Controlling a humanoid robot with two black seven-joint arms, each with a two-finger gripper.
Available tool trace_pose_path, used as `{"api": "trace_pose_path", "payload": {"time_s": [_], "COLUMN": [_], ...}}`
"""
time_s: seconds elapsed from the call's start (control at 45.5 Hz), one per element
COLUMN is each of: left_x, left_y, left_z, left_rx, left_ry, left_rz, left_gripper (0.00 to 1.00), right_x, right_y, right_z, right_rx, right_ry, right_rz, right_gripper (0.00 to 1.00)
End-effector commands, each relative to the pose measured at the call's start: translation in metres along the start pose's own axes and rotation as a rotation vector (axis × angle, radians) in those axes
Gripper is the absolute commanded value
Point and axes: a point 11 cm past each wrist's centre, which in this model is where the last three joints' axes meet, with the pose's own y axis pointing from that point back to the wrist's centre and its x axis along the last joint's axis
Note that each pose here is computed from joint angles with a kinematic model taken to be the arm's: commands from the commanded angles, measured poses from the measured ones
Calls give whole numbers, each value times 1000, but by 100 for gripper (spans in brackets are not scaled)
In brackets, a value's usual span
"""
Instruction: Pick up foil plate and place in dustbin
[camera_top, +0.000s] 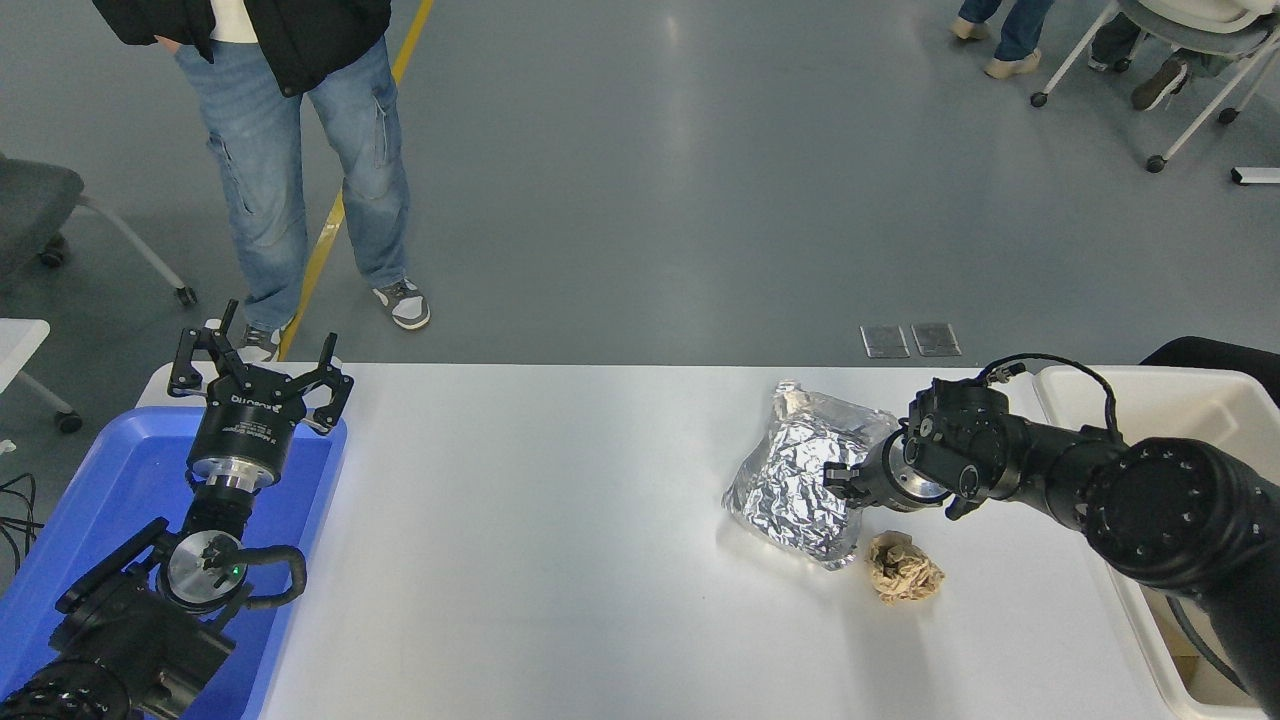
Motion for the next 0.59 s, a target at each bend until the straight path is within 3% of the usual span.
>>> {"api": "trace_pose_path", "payload": {"time_s": [0.0, 0.154, 0.33, 0.484, 0.571], "left_x": [0, 0, 1, 0, 0], "left_y": [0, 0, 1, 0, 0], "left_z": [0, 0, 0, -1, -1], "left_rx": [0, 0, 1, 5, 5], "left_ry": [0, 0, -1, -1, -1], "left_rz": [0, 0, 1, -2, -2], "left_gripper": [100, 100, 100, 100, 100], "right_x": [11, 34, 79, 93, 107], "right_y": [9, 41, 149, 256, 306], "right_z": [-8, -20, -16, -20, -30], "right_rx": [7, 0, -34, -2, 31], "right_ry": [21, 99, 182, 209, 224], "right_rz": [7, -31, -70, -85, 0], "right_gripper": [0, 0, 0, 0, 0]}}
